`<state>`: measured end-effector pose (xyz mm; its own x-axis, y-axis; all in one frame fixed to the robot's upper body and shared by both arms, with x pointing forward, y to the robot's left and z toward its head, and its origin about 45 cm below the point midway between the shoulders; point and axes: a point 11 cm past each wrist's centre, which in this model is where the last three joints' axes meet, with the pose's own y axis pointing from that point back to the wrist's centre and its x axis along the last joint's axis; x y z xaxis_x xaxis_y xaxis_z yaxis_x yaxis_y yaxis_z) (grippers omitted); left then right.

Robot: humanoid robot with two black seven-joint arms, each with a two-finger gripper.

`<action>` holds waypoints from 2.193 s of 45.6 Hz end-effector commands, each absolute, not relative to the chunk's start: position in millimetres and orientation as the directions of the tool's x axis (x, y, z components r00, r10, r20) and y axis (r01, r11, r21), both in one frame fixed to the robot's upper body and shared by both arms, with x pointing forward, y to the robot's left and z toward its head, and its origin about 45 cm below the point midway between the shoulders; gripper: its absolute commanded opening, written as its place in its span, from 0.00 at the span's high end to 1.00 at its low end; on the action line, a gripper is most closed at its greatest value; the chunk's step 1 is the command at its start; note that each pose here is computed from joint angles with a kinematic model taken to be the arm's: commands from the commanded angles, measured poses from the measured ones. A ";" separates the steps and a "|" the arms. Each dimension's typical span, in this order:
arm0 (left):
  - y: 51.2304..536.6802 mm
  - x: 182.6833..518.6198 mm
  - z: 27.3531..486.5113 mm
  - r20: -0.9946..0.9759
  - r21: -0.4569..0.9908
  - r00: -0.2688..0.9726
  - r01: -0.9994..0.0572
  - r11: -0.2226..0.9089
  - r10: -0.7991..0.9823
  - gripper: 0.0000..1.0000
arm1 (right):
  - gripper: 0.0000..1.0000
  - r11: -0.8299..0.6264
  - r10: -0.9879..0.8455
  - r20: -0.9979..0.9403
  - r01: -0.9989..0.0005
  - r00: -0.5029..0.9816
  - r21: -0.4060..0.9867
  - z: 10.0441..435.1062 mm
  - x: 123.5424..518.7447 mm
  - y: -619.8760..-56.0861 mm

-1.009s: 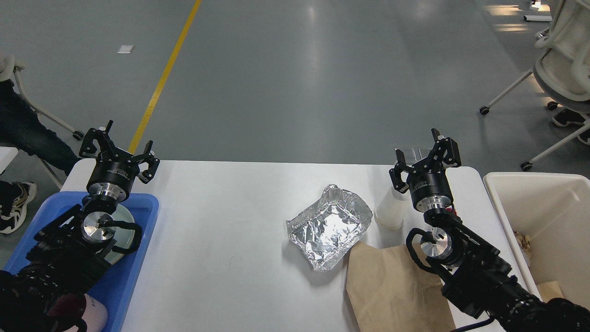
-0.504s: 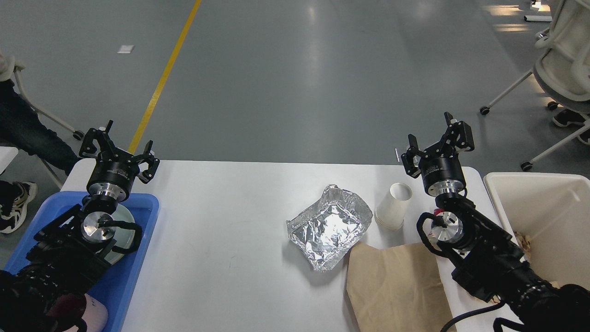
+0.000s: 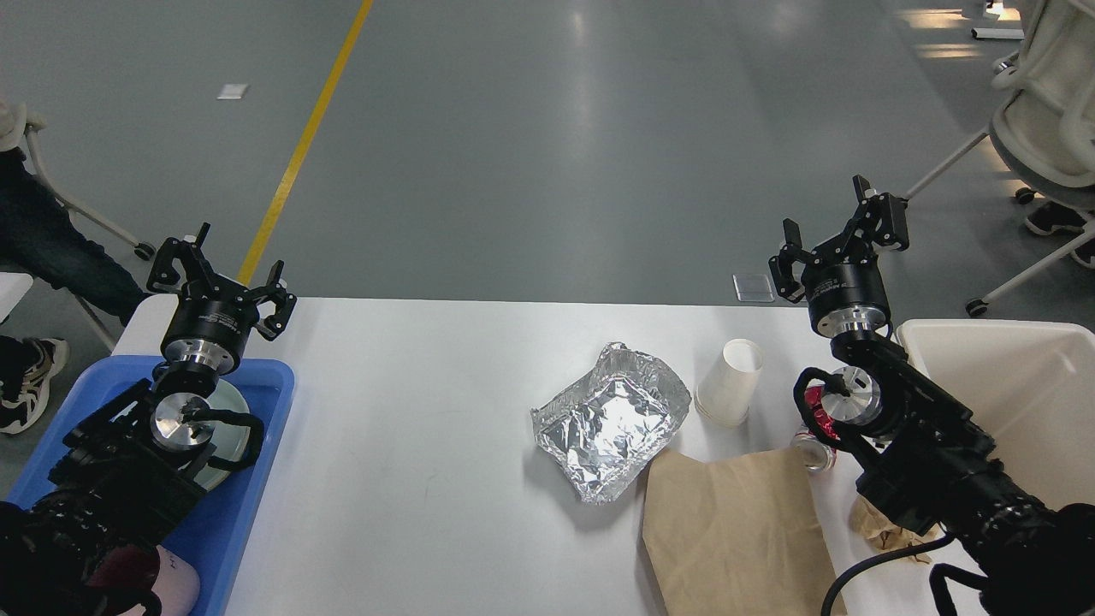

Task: Tidy desktop
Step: 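Raise the right arm up and away from the table edge, then reach the right gripper toward the white paper cup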

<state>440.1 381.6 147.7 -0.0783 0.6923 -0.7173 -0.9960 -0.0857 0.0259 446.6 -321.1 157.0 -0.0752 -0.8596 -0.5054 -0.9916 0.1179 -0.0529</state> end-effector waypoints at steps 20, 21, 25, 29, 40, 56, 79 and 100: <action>381.6 440.1 147.7 -0.717 0.026 -0.078 -0.996 -0.086 0.692 0.04 | 0.00 0.201 -0.886 -0.430 -0.979 -0.172 -0.023 147.5 426.4 -386.2; 381.6 440.1 147.7 -0.717 0.026 -0.078 -0.996 -0.086 0.692 0.04 | 0.00 0.203 -0.889 -0.424 -0.979 -0.173 -0.025 148.8 425.6 -390.3; 381.6 440.1 147.7 -0.717 0.026 -0.078 -0.996 -0.086 0.692 0.04 | 0.00 0.196 -0.892 -0.421 -0.980 -0.162 -0.038 153.7 427.0 -391.8; 381.6 440.1 147.7 -0.717 0.026 -0.078 -0.996 -0.086 0.692 0.04 | 0.00 0.191 -0.892 -0.426 -0.980 -0.153 -0.048 158.1 430.8 -388.6; 381.6 440.1 147.7 -0.717 0.026 -0.078 -0.996 -0.086 0.692 0.04 | 0.00 0.173 -0.892 -0.436 -0.981 -0.116 -0.092 175.9 441.6 -385.0; 381.6 440.1 147.7 -0.717 0.026 -0.078 -0.996 -0.086 0.692 0.04 | 0.00 0.012 -0.984 -0.176 -0.999 -0.004 -0.045 180.7 437.8 -397.5; 381.6 440.1 147.7 -0.717 0.026 -0.078 -0.996 -0.086 0.692 0.04 | 0.00 -0.332 -0.869 0.295 -0.911 0.397 0.246 189.5 438.8 -375.2; 381.6 440.1 147.7 -0.717 0.026 -0.078 -0.996 -0.086 0.692 0.04 | 0.00 -0.141 -0.351 0.611 -0.685 0.710 0.715 195.4 466.3 -337.4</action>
